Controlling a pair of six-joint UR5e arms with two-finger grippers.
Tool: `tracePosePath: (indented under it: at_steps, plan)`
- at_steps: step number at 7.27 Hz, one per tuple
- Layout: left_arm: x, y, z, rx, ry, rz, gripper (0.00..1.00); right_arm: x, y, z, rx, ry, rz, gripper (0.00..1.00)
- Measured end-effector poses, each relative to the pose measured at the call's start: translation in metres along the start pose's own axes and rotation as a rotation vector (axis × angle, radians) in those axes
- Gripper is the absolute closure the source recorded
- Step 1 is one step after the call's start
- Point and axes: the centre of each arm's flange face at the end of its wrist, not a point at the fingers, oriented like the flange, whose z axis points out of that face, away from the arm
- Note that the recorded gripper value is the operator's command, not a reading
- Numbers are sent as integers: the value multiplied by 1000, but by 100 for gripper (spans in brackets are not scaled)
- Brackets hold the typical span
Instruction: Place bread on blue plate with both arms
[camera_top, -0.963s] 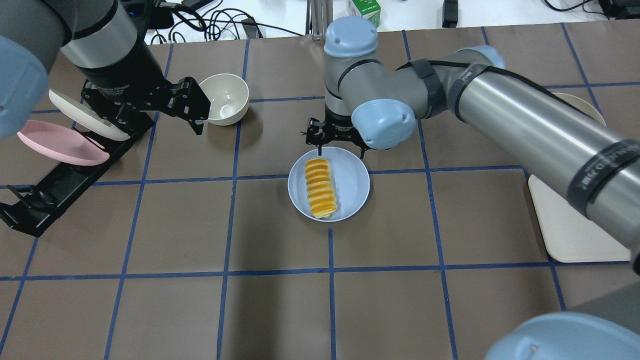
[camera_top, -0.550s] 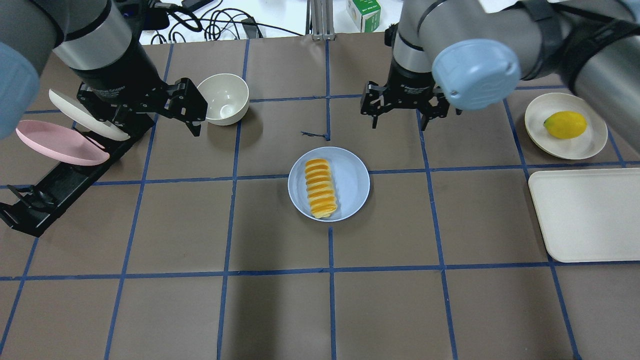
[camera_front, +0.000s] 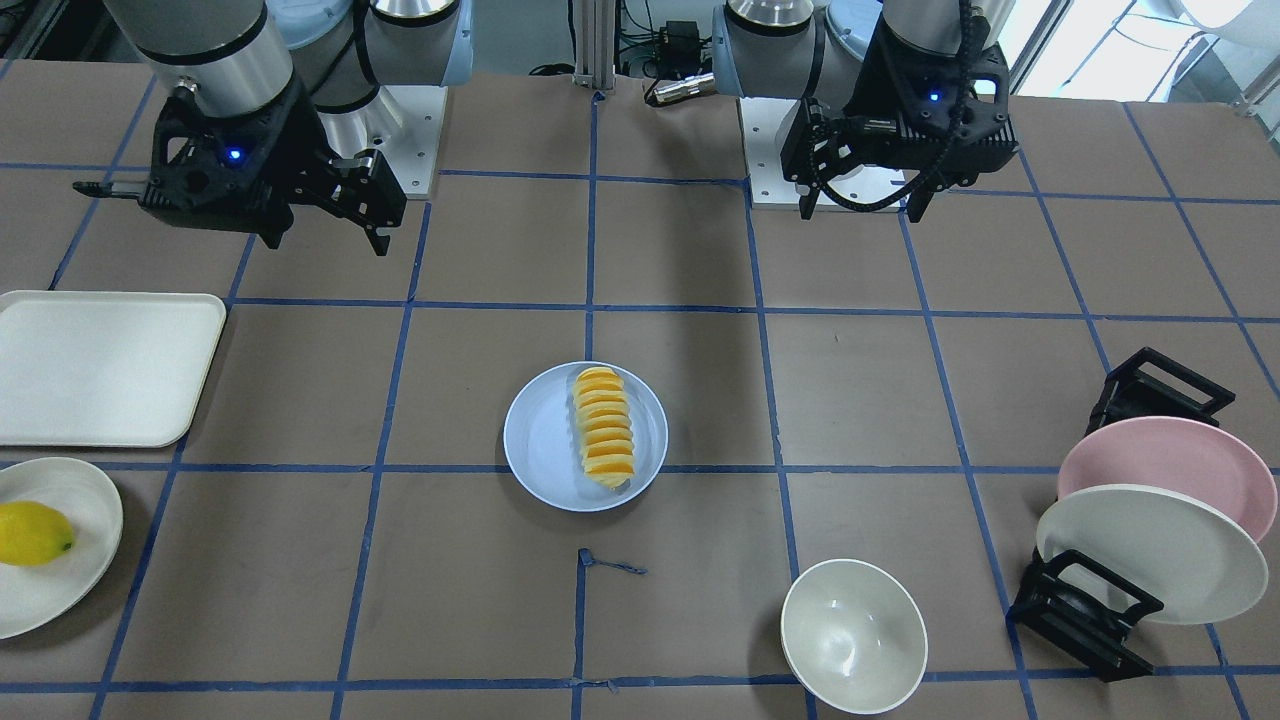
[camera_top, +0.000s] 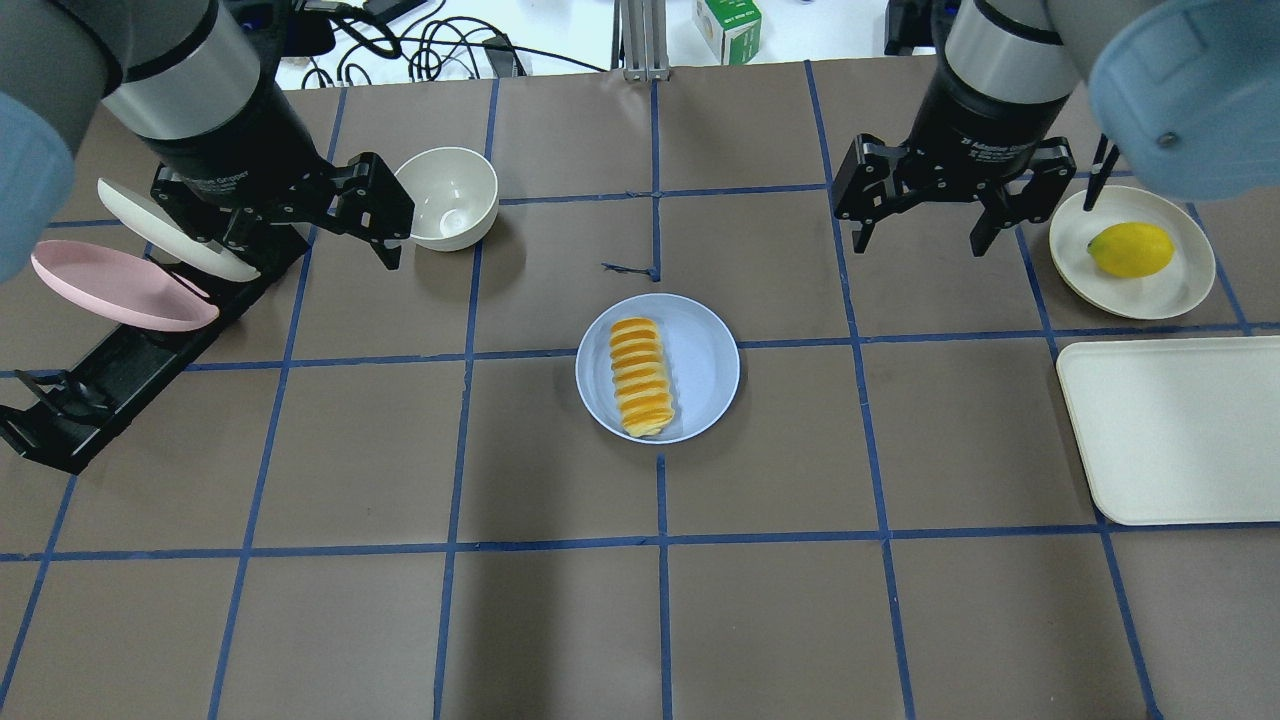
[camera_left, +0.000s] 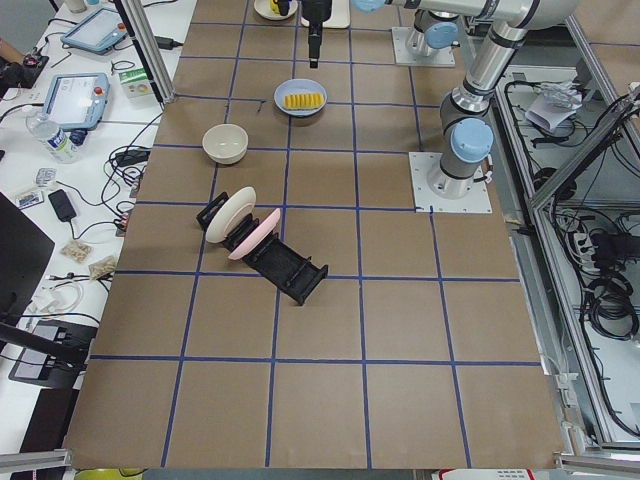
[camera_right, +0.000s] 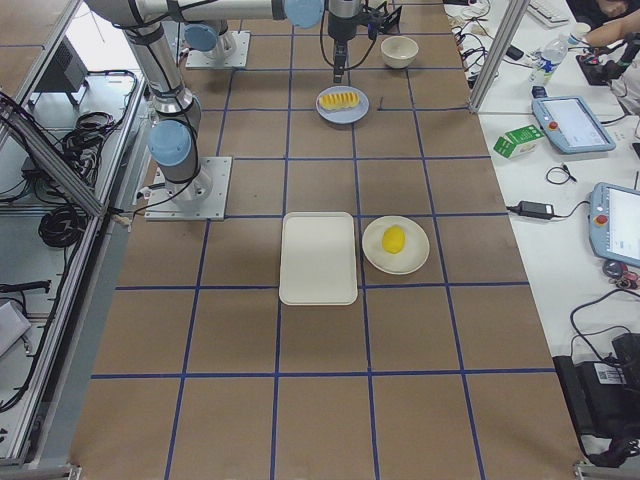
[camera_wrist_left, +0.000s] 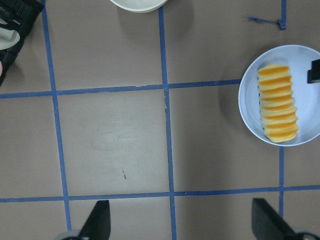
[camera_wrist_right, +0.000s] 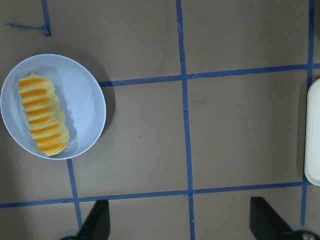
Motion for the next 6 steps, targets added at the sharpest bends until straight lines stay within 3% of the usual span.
tracePosePath:
  at_steps: [6]
  plan:
    - [0,0,0,0,2,0,0,11,6,-1,-20,10,30,0]
